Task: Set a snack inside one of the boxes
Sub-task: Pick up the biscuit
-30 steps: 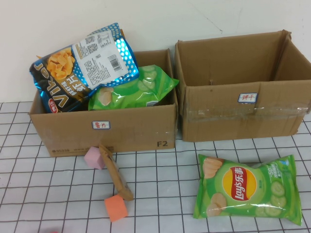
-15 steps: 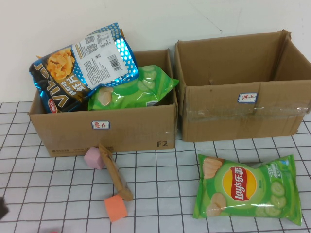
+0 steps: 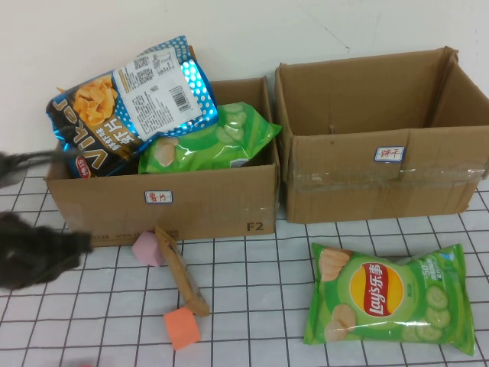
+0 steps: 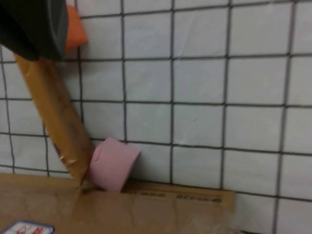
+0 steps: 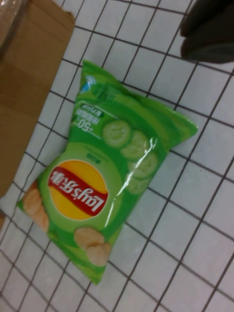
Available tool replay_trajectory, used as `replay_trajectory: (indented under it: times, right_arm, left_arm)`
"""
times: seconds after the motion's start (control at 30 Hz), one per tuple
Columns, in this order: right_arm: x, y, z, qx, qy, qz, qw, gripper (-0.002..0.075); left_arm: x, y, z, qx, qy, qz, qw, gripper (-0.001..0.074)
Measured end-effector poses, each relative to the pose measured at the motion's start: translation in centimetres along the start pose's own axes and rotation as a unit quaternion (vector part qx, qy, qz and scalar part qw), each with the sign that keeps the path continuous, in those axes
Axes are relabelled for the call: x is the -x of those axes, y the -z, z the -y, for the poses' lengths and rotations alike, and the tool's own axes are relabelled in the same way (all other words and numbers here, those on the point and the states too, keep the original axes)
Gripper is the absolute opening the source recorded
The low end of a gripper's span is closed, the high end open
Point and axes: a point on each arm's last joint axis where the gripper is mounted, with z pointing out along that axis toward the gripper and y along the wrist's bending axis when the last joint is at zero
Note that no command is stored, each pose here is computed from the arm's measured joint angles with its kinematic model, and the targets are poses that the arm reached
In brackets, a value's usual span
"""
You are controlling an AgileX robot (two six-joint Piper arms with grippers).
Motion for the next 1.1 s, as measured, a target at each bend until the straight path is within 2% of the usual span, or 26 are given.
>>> replay_trajectory:
  times: [0.13, 0.27, 0.37, 0.47, 0.5, 0.53, 0.63, 1.0, 1.1]
  right_arm:
    - [-0.1, 0.0, 0.1, -0.004, 0.009, -0.006, 1.000, -0.0001]
    - [-0.6, -0.3, 0.0, -0.004, 0.012, -0.014, 1.000, -0.0001]
    - [-0.9, -0.4, 0.0, -0.003, 0.010, -0.018, 1.000, -0.0001]
    - [-0.9, -0.4, -0.1, -0.003, 0.010, -0.018, 1.000, -0.0001]
    - [-0.9, -0.4, -0.1, -0.003, 0.010, -0.018, 1.000, -0.0001]
    - [-0.9, -0.4, 0.0, -0.003, 0.010, -0.018, 1.000, -0.0001]
    - [-0.9, -0.4, 0.0, -0.004, 0.009, -0.017, 1.000, -0.0001]
    - [-0.9, -0.4, 0.0, -0.004, 0.008, -0.016, 1.000, -0.0001]
    - [-0.9, -0.4, 0.0, -0.004, 0.008, -0.016, 1.000, -0.0001]
  left_arm:
    - [1.4, -2.9, 1.6, -0.020, -0.002, -0.030, 0.999, 0.0015]
    - [1.5, -5.7, 4.6, -0.045, -0.030, -0.059, 0.997, 0.0103]
    - [1.8, -7.4, 5.9, -0.052, -0.034, -0.076, 0.995, 0.0244]
    - [2.3, -8.8, 6.3, -0.051, -0.021, -0.092, 0.994, 0.0420]
    - [2.7, -9.8, 6.4, -0.048, -0.016, -0.102, 0.993, 0.0510]
    - [2.8, -10.4, 6.5, -0.047, -0.013, -0.107, 0.993, 0.0534]
    - [3.0, -12.1, 6.4, -0.040, 0.000, -0.123, 0.992, 0.0555]
    - [2.2, -17.2, 5.2, 0.006, 0.016, -0.189, 0.982, 0.0556]
    - [1.8, -18.0, 4.9, 0.013, 0.019, -0.201, 0.979, 0.0520]
